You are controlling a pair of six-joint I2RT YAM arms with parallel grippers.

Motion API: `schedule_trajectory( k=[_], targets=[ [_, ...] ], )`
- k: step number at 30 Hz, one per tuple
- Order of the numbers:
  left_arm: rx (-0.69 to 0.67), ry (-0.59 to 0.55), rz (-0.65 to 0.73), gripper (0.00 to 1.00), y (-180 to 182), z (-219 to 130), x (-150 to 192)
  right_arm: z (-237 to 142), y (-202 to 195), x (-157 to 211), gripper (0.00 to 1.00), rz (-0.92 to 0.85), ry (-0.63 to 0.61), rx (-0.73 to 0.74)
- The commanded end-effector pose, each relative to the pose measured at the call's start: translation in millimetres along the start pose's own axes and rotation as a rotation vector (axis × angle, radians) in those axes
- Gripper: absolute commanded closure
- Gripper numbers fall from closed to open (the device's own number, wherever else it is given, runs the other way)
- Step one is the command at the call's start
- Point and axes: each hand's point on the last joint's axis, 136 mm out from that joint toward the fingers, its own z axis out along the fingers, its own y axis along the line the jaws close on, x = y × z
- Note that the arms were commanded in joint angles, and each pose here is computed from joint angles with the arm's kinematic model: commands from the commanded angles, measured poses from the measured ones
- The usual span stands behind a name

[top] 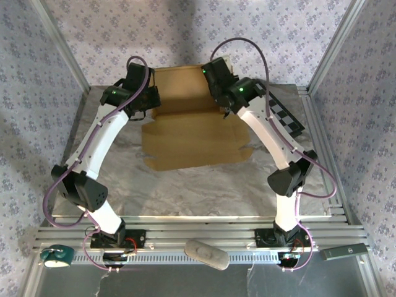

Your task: Fold the paper box

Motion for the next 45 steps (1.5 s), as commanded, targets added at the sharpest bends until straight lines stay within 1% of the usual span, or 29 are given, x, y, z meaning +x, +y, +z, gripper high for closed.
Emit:
schedule_trajectory(
  k=[1,3,4,6,8,9,11,12,13,16,18,21,26,27,28,29,31,34,38,41,45],
  targets=[
    [0.037,-0.018,0.005,1.0,-8.7,-10.6,-7.1,-12.7,-16.2,-2.8,0.57,0.093,0.005,-0.056],
    [0.04,-0.02,0.004,1.0,-9.2,-11.8,-7.8,-7.3,-21.8,2.9,0.53,0.132,0.026,-0.09],
    [0.04,-0.02,0.003,1.0,-9.1,-11.8,-8.3,-2.6,-20.2,7.7,0.51,0.149,0.04,-0.135],
    [0.044,-0.019,0.003,1.0,-9.6,-12.8,-8.2,0.6,-10.7,10.9,0.47,0.195,0.032,-0.278],
    [0.049,-0.017,0.004,1.0,-10.8,-12.6,-7.5,0.9,-5.1,12.3,0.45,0.25,0.013,-0.422],
    [0.052,-0.017,0.005,1.0,-11.1,-12.9,-7.3,-2.6,-0.5,8.3,0.45,0.277,-0.014,-0.516],
    [0.052,-0.014,0.003,1.0,-10.2,-12.8,-6.7,-9.2,1.1,3.8,0.43,0.315,-0.041,-0.659],
    [0.054,-0.013,0.002,1.0,-10.2,-12.8,-6.4,-13.3,2.4,4.5,0.42,0.326,-0.031,-0.73],
    [0.057,-0.012,0.001,1.0,-10.2,-12.5,-6.5,-19.0,4.4,-2.2,0.4,0.342,-0.048,-0.806],
    [0.065,-0.008,-0.001,1.0,-9.9,-10.2,-6.2,-39.3,4.7,-13.3,0.34,0.364,-0.091,-0.978],
    [0.078,-0.007,0.001,1.0,-11.8,-9.2,-6.2,-50.9,-2.7,-19.9,0.32,0.369,-0.131,-1.026],
    [0.1,-0.002,-0.002,1.0,-12.8,-9.7,-6.9,-57.3,-24.4,-25.9,0.31,0.389,-0.165,-1.046],
    [0.136,-0.001,-0.02,1.0,-12.3,-10.5,-8.0,-45.5,-66.9,-24.4,0.34,0.454,-0.182,-1.056],
    [0.141,0.001,-0.021,1.0,-12.3,-11.0,-7.9,-45.9,-74.1,-25.8,0.35,0.469,-0.194,-1.078],
    [0.144,0.003,-0.022,1.0,-11.9,-11.4,-8.1,-44.5,-77.7,-25.9,0.39,0.479,-0.194,-1.107],
    [0.146,0.006,-0.023,1.0,-11.3,-11.1,-7.7,-45.0,-77.5,-25.7,0.41,0.478,-0.186,-1.136],
    [0.148,0.014,-0.027,1.0,-10.8,-10.0,-6.6,-44.8,-66.7,-19.3,0.42,0.441,-0.138,-1.201],
    [0.153,0.015,-0.03,1.0,-11.2,-10.2,-6.8,-25.9,-56.1,3.3,0.42,0.417,-0.062,-1.172],
    [0.159,0.014,-0.028,1.0,-11.8,-11.5,-7.4,-1.0,-68.8,14.2,0.42,0.479,-0.053,-1.166],
    [0.161,0.019,-0.026,1.0,-12.0,-11.4,-6.1,4.8,-67.7,9.0,0.39,0.497,-0.031,-1.263],
    [0.157,0.024,-0.024,1.0,-11.6,-9.4,-5.1,-0.8,-41.9,5.1,0.38,0.478,0.031,-1.398]
  ],
)
